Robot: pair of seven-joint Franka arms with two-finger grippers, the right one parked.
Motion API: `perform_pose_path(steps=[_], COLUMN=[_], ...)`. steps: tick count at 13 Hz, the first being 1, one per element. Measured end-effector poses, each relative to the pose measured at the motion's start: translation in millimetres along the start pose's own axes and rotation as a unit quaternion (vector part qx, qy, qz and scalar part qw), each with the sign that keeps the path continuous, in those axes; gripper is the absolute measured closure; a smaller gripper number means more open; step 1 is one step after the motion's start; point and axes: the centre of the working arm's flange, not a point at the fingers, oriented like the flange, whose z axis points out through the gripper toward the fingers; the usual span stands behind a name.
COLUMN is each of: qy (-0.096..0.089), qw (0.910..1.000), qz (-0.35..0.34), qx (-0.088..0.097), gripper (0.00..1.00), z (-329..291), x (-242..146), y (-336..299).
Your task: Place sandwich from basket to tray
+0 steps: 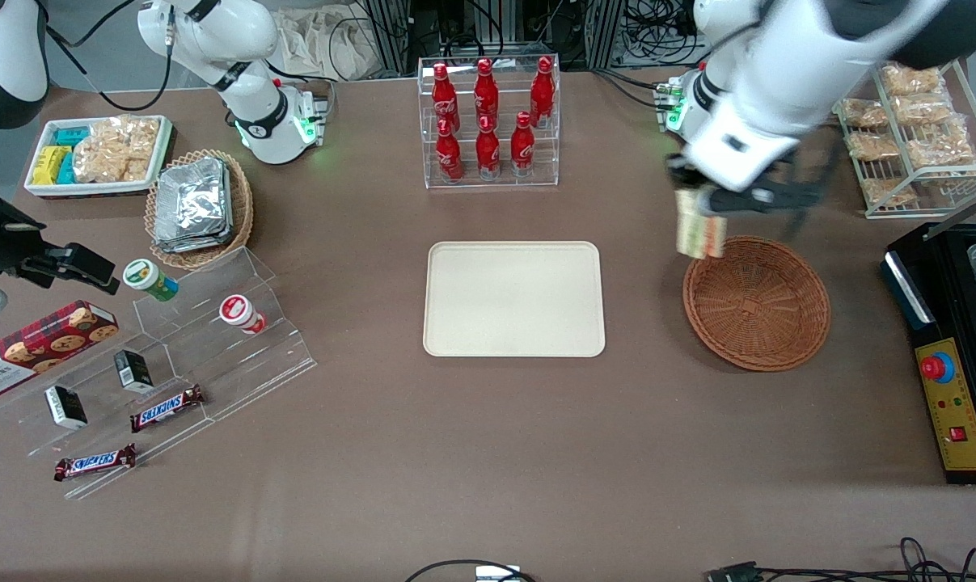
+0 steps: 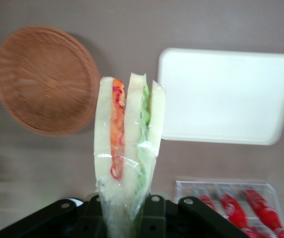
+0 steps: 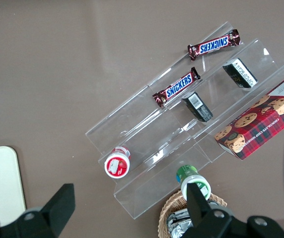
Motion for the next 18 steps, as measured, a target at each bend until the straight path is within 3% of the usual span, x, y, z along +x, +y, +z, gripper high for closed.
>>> perform_pose_path(steps=[3,5,8,11,15,18], qy=[-0.004,-0.002,0.015,0.016,0.003,0.001], qw=[0.9999,0.9997,0.999,0.9997,0.9998,0.9999], qz=[-0.005,-0.008,-0.01,0.016,0.021,0.012], qx=[-0.01,-0.023,-0.04,-0.005,-0.003,0.007], gripper=[0.83,0.83,0.83,0.83,0.83,0.83], z=[27,74,171,271,361,384], x=[-19,1,26,49,66,67], y=[78,90,98,97,100,100])
